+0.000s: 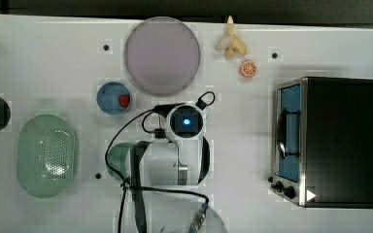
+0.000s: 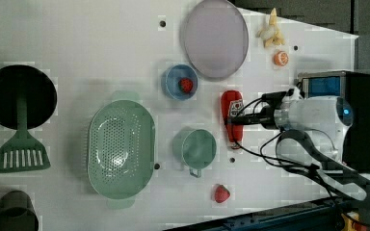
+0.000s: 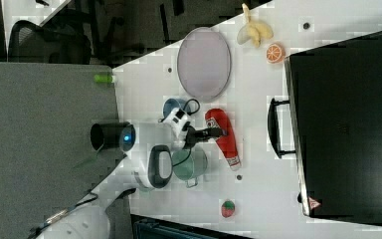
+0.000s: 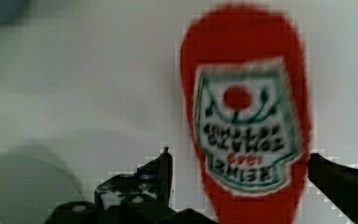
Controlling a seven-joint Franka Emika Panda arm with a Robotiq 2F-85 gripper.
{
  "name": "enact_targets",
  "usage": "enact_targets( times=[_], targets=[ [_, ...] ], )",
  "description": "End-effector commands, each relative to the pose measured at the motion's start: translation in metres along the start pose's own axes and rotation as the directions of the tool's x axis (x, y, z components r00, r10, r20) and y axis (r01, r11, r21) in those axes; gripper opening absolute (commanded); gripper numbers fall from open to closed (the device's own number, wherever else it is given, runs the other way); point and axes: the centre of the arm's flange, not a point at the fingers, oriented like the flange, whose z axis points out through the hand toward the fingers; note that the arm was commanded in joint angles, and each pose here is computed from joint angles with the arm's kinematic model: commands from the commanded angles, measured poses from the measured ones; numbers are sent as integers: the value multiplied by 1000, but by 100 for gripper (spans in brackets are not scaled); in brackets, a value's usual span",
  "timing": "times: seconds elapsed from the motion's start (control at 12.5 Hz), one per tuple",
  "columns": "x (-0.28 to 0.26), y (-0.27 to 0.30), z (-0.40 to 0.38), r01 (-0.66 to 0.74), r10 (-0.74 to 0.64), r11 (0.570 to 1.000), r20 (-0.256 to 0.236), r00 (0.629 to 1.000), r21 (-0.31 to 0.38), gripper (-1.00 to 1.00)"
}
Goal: Pick Ketchup from the table and place it in strainer.
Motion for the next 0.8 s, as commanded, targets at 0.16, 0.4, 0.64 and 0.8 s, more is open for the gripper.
enact_targets(
  times=[0.16, 0.4, 0.64, 0.8],
  targets=[
    [-1, 4, 14, 31, -31, 1000, -40, 999, 0, 93],
    [3, 3, 6, 30, -30, 1000, -70, 997, -6, 25],
    [11, 4, -27, -2, 0, 1000, -129, 992, -18, 25],
    [16, 0, -71, -48, 42, 999, -192, 981, -24, 25]
  ],
)
